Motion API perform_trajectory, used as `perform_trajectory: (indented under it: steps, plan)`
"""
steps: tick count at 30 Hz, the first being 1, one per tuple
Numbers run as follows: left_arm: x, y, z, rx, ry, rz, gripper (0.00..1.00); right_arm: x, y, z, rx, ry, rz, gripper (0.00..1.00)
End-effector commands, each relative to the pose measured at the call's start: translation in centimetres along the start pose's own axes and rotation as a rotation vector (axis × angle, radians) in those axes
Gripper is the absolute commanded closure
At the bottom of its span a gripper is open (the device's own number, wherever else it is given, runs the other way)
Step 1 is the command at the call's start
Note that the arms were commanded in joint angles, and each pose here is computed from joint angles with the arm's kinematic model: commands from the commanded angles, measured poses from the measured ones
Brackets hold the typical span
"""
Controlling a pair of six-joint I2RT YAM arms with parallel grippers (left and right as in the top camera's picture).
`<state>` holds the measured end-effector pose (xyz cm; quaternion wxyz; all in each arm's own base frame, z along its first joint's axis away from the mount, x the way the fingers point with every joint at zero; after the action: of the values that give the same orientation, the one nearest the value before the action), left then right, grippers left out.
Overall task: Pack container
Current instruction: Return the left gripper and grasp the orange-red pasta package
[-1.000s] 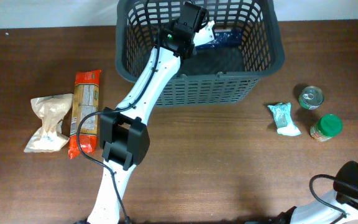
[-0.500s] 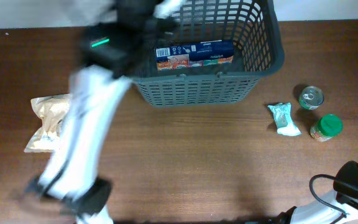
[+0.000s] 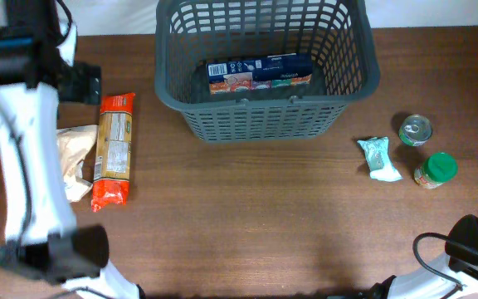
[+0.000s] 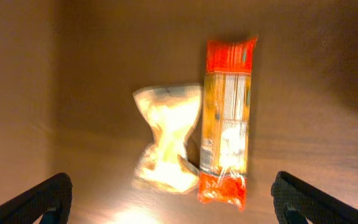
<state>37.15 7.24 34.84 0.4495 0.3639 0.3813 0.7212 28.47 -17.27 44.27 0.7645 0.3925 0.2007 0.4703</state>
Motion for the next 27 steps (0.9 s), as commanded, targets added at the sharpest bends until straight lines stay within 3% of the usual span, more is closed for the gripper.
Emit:
perform_trajectory:
  steps: [1, 6, 13, 24, 27]
  plan:
    - [-1.0, -7.1, -1.5, 0.183, 0.087, -0.005, 0.06, -0.1, -0.2, -0.1, 0.010, -0.012, 0.004, 0.01]
    - [-2.6, -15.3, -3.3, 0.320, 0.058, 0.019, 0.06, -0.1, -0.1, -0.1, 0.010, -0.012, 0.004, 0.01]
    - [-4.2, -22.7, -5.9, 0.486, 0.016, 0.046, 0.06, -0.1, -0.1, -0.1, 0.010, -0.012, 0.004, 0.01]
    - [-5.8, -27.1, -7.5, 0.556, -0.018, -0.021, 0.11, -0.1, -0.1, -0.1, 0.010, -0.011, 0.004, 0.01]
    - [-5.8, -27.3, -7.4, 0.544, -0.012, -0.022, 0.25, -0.1, -0.1, -0.1, 0.010, -0.012, 0.004, 0.01]
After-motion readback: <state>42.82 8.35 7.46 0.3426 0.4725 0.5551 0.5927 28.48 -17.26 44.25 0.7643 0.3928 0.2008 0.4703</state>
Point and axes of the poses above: each gripper's point midway between its finger pads, its own y axis back along the fingers, its own x axis along the line the jaws close on, z = x × y, the point moved 7 cm from there along y, back along the fingers, and after that the axes turned 15 degrees about y, right-handed, at the moved point
